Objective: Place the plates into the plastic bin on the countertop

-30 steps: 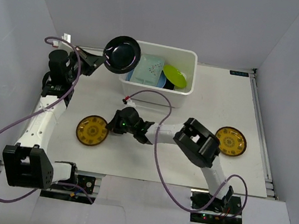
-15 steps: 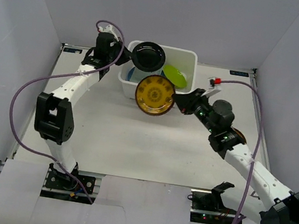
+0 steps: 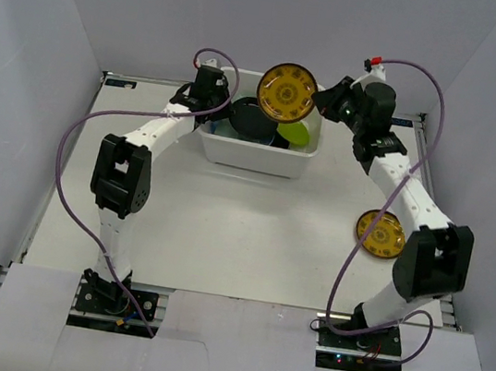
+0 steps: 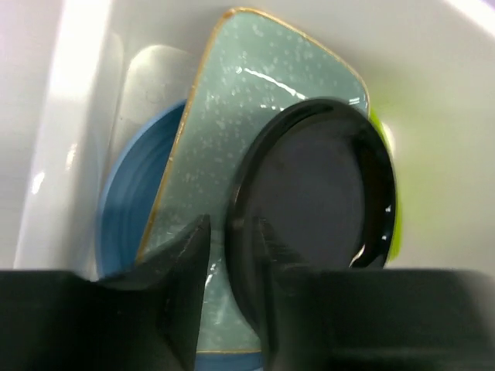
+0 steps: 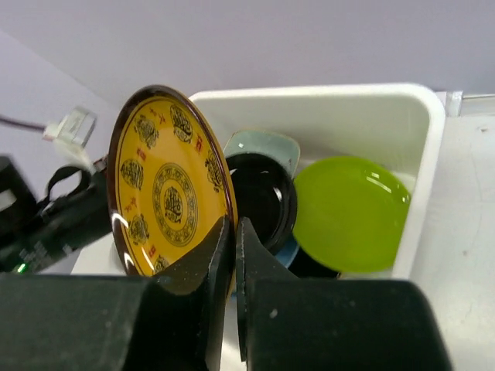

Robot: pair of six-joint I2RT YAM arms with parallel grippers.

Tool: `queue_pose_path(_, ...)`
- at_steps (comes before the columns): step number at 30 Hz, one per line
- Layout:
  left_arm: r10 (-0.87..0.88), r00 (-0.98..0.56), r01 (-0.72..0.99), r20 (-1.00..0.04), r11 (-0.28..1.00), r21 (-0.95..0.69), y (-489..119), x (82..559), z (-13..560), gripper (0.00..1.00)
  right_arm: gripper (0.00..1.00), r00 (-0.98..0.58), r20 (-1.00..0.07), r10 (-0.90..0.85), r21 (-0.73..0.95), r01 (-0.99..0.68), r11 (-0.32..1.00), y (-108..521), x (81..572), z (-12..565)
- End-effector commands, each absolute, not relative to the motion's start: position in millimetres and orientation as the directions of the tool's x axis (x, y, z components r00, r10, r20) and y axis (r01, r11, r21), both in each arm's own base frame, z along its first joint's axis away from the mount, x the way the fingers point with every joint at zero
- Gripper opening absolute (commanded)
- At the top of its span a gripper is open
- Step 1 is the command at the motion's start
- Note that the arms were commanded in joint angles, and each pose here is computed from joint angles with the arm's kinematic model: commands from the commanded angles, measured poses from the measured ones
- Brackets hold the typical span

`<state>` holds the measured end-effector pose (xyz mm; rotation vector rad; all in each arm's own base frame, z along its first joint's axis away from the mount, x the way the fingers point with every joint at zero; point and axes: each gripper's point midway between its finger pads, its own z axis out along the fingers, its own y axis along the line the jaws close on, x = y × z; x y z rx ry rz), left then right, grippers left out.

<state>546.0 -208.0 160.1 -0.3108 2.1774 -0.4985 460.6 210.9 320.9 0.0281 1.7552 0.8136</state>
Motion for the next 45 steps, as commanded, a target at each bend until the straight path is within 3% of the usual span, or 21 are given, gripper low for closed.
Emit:
queue_pose_path(1, -0.371, -0.536, -0.062, -0.758, 0.913, -0.403, -190.6, 552.7, 188.4, 0.46, 0.08, -0.353, -0.855, 0.379, 0.502, -0.381, 0.777, 221.2, 497.3, 327.5)
queue_pose_path(2, -0.372, -0.534, -0.057, -0.759, 0.912, -0.407, -190.8, 550.9, 192.0, 0.56, 0.08, -0.403, -0.841, 0.361, 0.507, -0.354, 0.786, 227.5, 509.7, 301.5)
queue_pose_path(5, -0.374, -0.486, -0.019, -0.790, 0.908, -0.418, -192.2, 546.3, 221.8, 0.76, 0.08, -0.415, -0.842, 0.343, 0.500, -0.366, 0.785, 239.8, 527.3, 302.8)
queue_pose_path(9, -0.397, -0.371, 0.066, -0.840, 0.891, -0.450, -196.4, 529.9, 284.2, 0.87, 0.08, -0.495, -0.813, 0.307, 0.510, -0.350, 0.786, 261.7, 535.4, 264.2)
queue_pose_path(14, -0.450, -0.252, 0.152, -0.857, 0.856, -0.495, -194.8, 494.5, 348.0, 0.85, 0.08, -0.552, -0.790, 0.267, 0.509, -0.347, 0.788, 283.4, 530.6, 233.6)
queue_pose_path(17, -0.424, -0.301, 0.237, -0.854, 0.834, -0.498, -216.9, 462.3, 348.5, 0.83, 0.08, -0.580, -0.784, 0.221, 0.484, -0.349, 0.802, 295.3, 525.6, 216.3)
queue_pose_path(19, -0.399, -0.385, 0.278, -0.832, 0.809, -0.517, -241.4, 435.0, 326.9, 0.82, 0.18, -0.593, -0.779, 0.202, 0.480, -0.358, 0.801, 301.1, 523.2, 211.1)
queue_pose_path(20, -0.383, -0.424, 0.302, -0.821, 0.795, -0.526, -257.8, 419.6, 316.9, 0.82, 0.35, -0.599, -0.776, 0.200, 0.483, -0.359, 0.799, 300.9, 521.9, 212.1)
queue_pose_path(21, -0.378, -0.449, 0.303, -0.809, 0.788, -0.537, -264.5, 410.4, 307.4, 0.82, 0.42, -0.587, -0.783, 0.206, 0.483, -0.365, 0.796, 299.5, 521.1, 221.9)
queue_pose_path(24, -0.331, -0.556, 0.330, -0.763, 0.754, -0.567, -295.0, 368.2, 272.2, 0.81, 0.60, -0.527, -0.817, 0.234, 0.476, -0.388, 0.789, 285.3, 517.6, 264.1)
queue_pose_path(26, -0.293, -0.618, 0.345, -0.729, 0.732, -0.587, -318.3, 342.1, 251.7, 0.81, 0.65, -0.471, -0.839, 0.273, 0.482, -0.409, 0.775, 264.3, 511.7, 307.2)
queue_pose_path(32, -0.153, -0.718, 0.431, -0.679, 0.669, -0.606, -406.0, 278.5, 216.2, 0.81, 0.57, -0.321, -0.876, 0.360, 0.472, -0.412, 0.780, 179.9, 469.8, 395.1)
queue_pose_path(33, -0.130, -0.735, 0.434, -0.665, 0.663, -0.610, -424.2, 275.4, 206.7, 0.81, 0.57, -0.245, -0.892, 0.380, 0.451, -0.415, 0.791, 153.9, 450.0, 427.4)
queue_pose_path(36, -0.065, -0.765, 0.465, -0.640, 0.633, -0.619, -471.4, 257.4, 183.4, 0.81, 0.56, -0.154, -0.905, 0.396, 0.424, -0.401, 0.812, 110.9, 406.2, 453.9)
queue_pose_path(42, 0.013, -0.834, 0.444, -0.551, 0.609, -0.657, -536.7, 240.9, 125.9, 0.79, 0.55, -0.112, -0.917, 0.383, 0.392, -0.430, 0.813, 95.6, 333.6, 450.5)
queue_pose_path(45, 0.008, -0.859, 0.395, -0.511, 0.645, -0.654, -563.5, 252.5, 81.0, 0.73, 0.55, -0.127, -0.907, 0.401, 0.412, -0.458, 0.788, 101.0, 312.1, 442.3)
